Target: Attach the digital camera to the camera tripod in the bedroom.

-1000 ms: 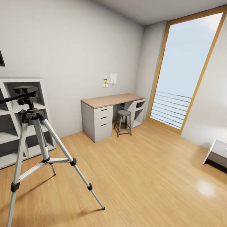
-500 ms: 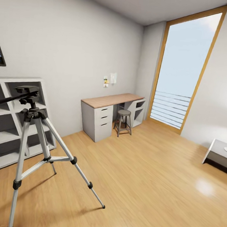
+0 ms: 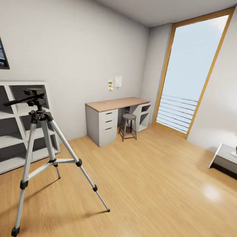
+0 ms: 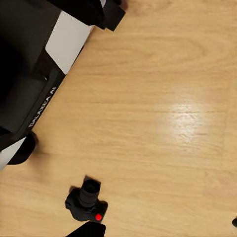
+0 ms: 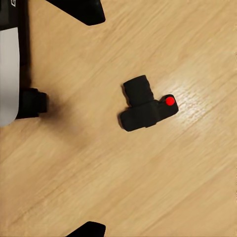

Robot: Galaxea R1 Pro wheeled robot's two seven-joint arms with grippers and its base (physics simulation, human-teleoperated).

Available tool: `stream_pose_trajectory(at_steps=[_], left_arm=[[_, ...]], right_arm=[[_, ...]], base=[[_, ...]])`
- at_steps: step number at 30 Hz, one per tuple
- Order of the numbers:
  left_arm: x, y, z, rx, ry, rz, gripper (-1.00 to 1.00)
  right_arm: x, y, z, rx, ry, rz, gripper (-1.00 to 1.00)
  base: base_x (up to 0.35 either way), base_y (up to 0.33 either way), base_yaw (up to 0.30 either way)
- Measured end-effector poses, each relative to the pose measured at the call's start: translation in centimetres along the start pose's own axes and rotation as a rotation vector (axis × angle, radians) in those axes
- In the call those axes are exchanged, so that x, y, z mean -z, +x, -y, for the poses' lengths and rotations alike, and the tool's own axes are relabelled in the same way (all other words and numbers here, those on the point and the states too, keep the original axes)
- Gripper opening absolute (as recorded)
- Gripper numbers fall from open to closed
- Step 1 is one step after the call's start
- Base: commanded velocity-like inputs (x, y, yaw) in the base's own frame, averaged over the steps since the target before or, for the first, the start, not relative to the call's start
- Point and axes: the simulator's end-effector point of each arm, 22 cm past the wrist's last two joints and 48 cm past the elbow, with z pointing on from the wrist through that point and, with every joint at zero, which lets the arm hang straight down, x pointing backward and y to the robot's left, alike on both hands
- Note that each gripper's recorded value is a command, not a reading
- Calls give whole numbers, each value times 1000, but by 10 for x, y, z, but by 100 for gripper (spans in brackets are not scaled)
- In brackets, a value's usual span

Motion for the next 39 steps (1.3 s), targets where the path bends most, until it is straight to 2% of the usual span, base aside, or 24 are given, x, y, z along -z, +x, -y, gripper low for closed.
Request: stream_pose_trajectory(at_steps=[9,13,24,32,39], left_arm=[[3,-8,9,-10,14,29,100],[5,-12,17,-30,28,41,100],[6,-12,22,-49,35,48,100],[6,-11,21,-47,32,45,100],[8,-10,26,-24,52,32,100]], right_arm=[[4,-19,1,-1,1,4,100],[7,-28,2,-2,3,-21,100],[12,-44,2,0,3,-43,100],[12,-45,-1,2,-1,-44,100],[12,-45,0,1,0,-45,100]], base=[[-11,-1,0],[-3,0,0],[34,-29,0],[112,-96,0],[10,-9,0]])
